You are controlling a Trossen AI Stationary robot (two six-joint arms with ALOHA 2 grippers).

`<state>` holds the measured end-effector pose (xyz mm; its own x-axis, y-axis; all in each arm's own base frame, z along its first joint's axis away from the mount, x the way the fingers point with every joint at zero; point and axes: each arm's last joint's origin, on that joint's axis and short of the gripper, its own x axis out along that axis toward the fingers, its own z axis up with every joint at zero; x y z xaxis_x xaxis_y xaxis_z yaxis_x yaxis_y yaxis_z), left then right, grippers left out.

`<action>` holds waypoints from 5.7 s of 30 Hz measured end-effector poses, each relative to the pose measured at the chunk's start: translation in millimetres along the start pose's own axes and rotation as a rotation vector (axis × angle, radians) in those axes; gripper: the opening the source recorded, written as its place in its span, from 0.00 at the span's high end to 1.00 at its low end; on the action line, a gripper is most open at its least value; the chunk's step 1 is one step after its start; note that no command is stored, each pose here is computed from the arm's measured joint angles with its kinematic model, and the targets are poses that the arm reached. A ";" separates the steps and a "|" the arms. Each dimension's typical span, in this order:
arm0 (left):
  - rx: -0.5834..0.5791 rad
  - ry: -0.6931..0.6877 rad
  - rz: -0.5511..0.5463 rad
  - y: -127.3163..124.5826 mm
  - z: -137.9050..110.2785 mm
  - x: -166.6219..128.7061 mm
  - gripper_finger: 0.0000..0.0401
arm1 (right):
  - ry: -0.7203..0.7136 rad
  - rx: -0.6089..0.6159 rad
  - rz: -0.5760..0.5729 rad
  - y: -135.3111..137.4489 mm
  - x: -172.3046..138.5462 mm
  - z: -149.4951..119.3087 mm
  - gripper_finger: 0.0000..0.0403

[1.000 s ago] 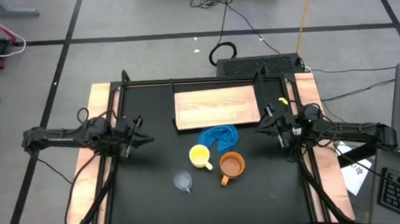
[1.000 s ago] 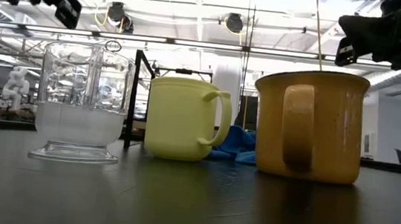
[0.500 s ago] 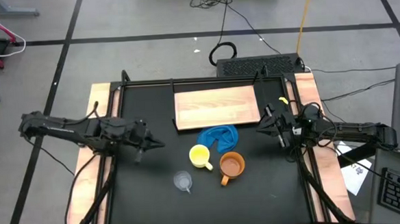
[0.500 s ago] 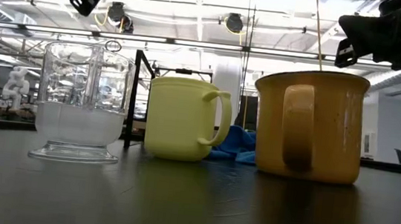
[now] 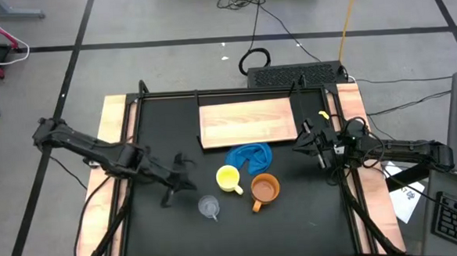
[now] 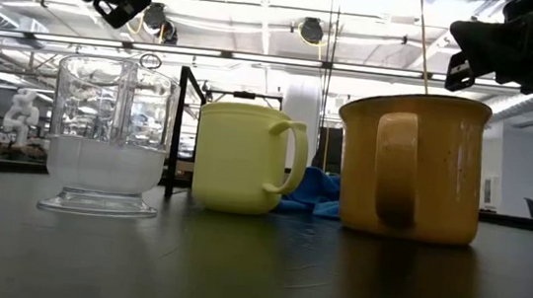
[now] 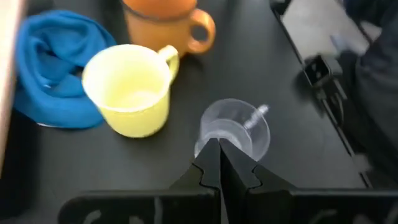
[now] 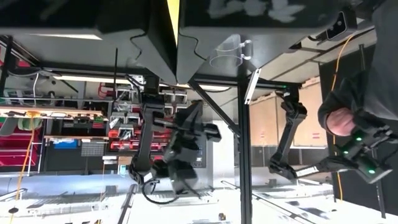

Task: Stack small to large cups/mugs on shelf
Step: Put the transparent mug onto the shelf

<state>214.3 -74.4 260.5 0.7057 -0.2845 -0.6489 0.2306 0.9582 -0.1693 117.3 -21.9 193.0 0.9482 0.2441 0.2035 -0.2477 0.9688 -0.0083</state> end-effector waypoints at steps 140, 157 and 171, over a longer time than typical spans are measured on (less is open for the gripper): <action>0.075 0.546 -0.018 15.5 32.3 125.2 0.89 | 0.031 0.019 -0.004 -0.4 -0.1 -3.3 1.00; 0.159 0.566 -0.074 8.5 49.4 114.3 0.99 | 0.031 0.017 -0.004 -0.4 0.0 -3.3 1.00; 0.305 0.324 0.023 2.3 81.1 44.0 1.00 | 0.035 0.021 -0.005 -0.5 -0.1 -3.8 1.00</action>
<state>300.2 -87.1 291.8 0.4777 -0.1924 -0.8572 0.4387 0.8976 0.0429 118.1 -22.2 189.3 0.9555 0.2414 0.1693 -0.2471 0.9689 0.0129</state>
